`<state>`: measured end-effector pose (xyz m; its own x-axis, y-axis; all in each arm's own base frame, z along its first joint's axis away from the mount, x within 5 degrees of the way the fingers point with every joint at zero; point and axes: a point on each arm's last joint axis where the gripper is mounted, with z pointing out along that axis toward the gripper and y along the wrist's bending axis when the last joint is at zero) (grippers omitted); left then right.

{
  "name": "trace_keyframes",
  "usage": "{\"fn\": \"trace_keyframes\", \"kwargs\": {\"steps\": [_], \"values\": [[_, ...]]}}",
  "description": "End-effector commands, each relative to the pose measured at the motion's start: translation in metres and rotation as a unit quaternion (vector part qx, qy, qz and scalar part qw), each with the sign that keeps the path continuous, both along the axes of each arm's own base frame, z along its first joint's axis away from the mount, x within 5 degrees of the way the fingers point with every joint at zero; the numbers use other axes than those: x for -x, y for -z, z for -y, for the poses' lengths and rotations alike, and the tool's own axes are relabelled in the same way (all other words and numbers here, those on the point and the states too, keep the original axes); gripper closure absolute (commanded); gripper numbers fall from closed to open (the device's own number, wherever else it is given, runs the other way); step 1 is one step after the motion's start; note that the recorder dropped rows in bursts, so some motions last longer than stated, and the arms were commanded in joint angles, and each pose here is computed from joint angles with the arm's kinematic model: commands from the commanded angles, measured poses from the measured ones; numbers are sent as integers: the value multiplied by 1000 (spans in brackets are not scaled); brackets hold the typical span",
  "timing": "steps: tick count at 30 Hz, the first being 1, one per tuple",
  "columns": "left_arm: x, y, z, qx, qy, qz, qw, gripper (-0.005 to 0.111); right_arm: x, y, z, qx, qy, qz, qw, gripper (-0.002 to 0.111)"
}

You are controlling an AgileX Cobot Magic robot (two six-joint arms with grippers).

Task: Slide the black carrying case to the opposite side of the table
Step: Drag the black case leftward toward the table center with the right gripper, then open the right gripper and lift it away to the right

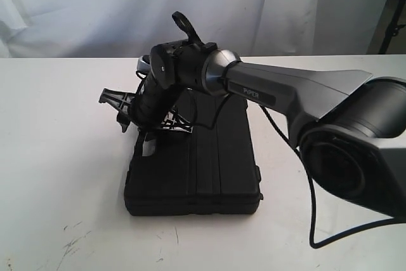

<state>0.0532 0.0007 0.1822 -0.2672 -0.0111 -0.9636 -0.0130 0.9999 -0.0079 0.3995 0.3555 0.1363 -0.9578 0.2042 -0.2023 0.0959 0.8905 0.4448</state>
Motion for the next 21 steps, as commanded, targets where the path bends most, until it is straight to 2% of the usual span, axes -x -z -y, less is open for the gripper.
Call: {"fn": "trace_keyframes", "kwargs": {"steps": [1, 6, 10, 12, 13, 16, 21], "values": [[0, 0, 0, 2, -3, 7, 1000, 107, -3, -12, 7, 9, -13, 14, 1000, 61], [0, 0, 0, 2, -3, 7, 1000, 107, -3, -36, 6, -13, -11, 39, 999, 61], [0, 0, 0, 2, -3, 7, 1000, 107, -5, -75, 16, -28, -22, 78, 996, 64], [0, 0, 0, 2, -3, 7, 1000, 107, -6, -95, 23, -37, -49, 100, 993, 74], [0, 0, 0, 2, -3, 7, 1000, 107, -6, -108, 29, -44, -69, 112, 990, 85], [0, 0, 0, 2, -3, 7, 1000, 107, -8, -126, 48, -30, -114, 125, 985, 108], [0, 0, 0, 2, -3, 7, 1000, 107, -10, -132, 77, 21, -163, 102, 981, 108]]}}
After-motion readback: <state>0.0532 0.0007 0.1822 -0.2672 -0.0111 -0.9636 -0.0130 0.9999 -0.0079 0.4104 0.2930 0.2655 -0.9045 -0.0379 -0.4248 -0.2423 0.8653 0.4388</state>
